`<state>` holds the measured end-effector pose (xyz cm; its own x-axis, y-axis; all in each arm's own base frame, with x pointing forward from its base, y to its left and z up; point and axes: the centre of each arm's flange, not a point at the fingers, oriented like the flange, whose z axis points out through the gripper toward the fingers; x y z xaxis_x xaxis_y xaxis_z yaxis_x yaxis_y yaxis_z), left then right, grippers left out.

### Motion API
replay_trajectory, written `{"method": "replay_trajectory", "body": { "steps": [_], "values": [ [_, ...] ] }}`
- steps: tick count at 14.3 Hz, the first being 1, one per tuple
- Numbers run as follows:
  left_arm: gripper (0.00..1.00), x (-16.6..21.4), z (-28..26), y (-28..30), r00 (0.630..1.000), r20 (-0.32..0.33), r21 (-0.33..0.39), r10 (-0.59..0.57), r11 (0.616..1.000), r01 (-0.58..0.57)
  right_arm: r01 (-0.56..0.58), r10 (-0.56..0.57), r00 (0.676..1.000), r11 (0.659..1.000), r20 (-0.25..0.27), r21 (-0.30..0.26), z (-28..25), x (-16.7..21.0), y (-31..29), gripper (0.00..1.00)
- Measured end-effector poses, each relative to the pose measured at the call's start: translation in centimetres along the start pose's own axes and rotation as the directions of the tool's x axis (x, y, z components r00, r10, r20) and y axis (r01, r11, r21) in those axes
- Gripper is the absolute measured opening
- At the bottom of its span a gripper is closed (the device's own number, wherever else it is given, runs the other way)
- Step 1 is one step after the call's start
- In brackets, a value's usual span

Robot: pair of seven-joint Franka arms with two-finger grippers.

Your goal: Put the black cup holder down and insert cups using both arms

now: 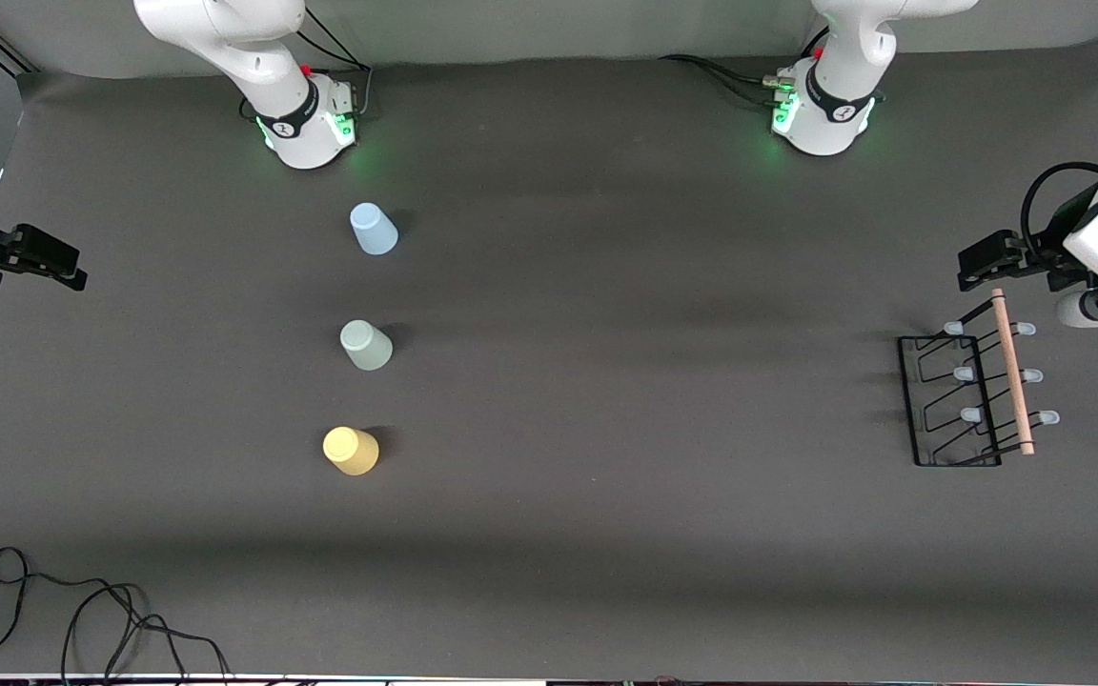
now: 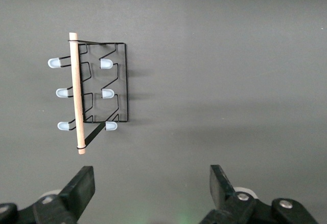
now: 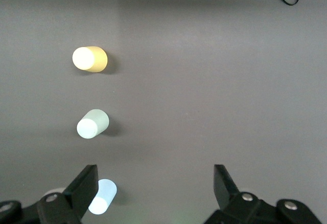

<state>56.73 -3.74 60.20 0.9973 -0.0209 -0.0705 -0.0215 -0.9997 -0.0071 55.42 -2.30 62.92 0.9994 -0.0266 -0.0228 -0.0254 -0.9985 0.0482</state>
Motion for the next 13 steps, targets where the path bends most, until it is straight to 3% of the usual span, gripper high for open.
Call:
{"method": "replay_trajectory", "body": {
  "steps": [9,13],
  "values": [
    [1.00,0.1,0.3,-0.3,1.000,0.004,0.025,-0.002,1.000,0.002,0.003,-0.003,1.000,1.000,0.021,0.000,0.3,-0.1,-0.2,1.00],
    [1.00,0.5,2.1,-3.9,0.999,0.013,0.062,-0.029,0.998,0.028,0.005,-0.005,1.000,1.000,0.029,0.000,0.5,-0.1,-0.3,1.00]
  ]
}}
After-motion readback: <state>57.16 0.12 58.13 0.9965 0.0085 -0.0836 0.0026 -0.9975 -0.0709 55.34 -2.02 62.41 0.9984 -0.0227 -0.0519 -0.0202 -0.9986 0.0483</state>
